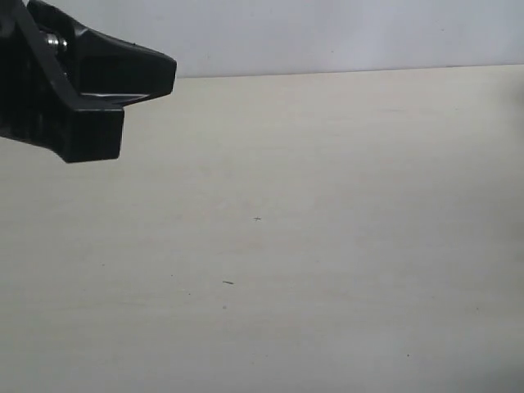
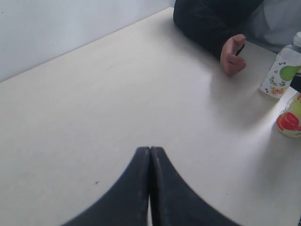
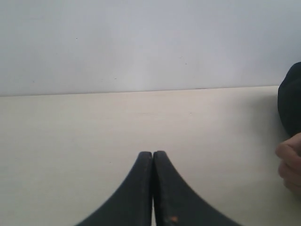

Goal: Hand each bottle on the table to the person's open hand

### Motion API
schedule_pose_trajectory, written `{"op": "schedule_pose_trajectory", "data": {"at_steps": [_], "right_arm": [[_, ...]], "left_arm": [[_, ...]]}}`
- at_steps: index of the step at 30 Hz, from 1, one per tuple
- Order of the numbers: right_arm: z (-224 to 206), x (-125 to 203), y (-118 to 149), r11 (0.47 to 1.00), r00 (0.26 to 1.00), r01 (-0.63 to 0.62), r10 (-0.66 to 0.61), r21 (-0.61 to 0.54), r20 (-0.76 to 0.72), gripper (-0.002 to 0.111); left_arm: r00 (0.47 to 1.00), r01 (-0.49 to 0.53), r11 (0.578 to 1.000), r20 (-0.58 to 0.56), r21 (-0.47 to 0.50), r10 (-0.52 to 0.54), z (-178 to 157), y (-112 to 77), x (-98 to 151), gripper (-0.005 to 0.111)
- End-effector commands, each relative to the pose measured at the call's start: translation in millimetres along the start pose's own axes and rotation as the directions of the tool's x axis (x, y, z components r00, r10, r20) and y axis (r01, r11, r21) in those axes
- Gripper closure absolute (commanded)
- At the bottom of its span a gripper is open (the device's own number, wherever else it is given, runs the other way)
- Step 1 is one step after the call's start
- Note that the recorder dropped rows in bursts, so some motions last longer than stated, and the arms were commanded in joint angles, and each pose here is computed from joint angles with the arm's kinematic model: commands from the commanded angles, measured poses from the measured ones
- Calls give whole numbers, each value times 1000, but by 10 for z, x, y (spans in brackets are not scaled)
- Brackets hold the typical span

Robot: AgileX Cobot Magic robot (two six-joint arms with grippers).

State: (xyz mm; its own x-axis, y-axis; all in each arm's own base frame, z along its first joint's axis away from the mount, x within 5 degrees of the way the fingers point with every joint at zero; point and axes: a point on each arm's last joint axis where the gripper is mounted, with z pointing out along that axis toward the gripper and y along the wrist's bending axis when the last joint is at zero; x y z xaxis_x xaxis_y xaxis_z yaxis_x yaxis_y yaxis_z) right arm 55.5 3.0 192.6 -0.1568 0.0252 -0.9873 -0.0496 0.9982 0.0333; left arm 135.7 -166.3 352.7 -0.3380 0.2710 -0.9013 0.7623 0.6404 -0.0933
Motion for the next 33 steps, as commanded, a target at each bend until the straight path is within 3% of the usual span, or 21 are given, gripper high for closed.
{"op": "schedule_pose_trajectory", "data": {"at_steps": [1, 30, 33], "right_arm": [[0, 9, 0, 1000, 1000, 12, -12, -1, 6, 108], [0, 9, 0, 1000, 1000, 14, -14, -1, 6, 108], [0, 9, 0, 1000, 1000, 11, -11, -1, 6, 108]], "left_arm": [[1000, -3, 1000, 3, -2, 3, -15, 6, 6, 107], [1000, -3, 1000, 12, -2, 3, -33, 4, -2, 107], [999, 14, 999, 31, -32, -13, -82, 75, -22, 107]]}}
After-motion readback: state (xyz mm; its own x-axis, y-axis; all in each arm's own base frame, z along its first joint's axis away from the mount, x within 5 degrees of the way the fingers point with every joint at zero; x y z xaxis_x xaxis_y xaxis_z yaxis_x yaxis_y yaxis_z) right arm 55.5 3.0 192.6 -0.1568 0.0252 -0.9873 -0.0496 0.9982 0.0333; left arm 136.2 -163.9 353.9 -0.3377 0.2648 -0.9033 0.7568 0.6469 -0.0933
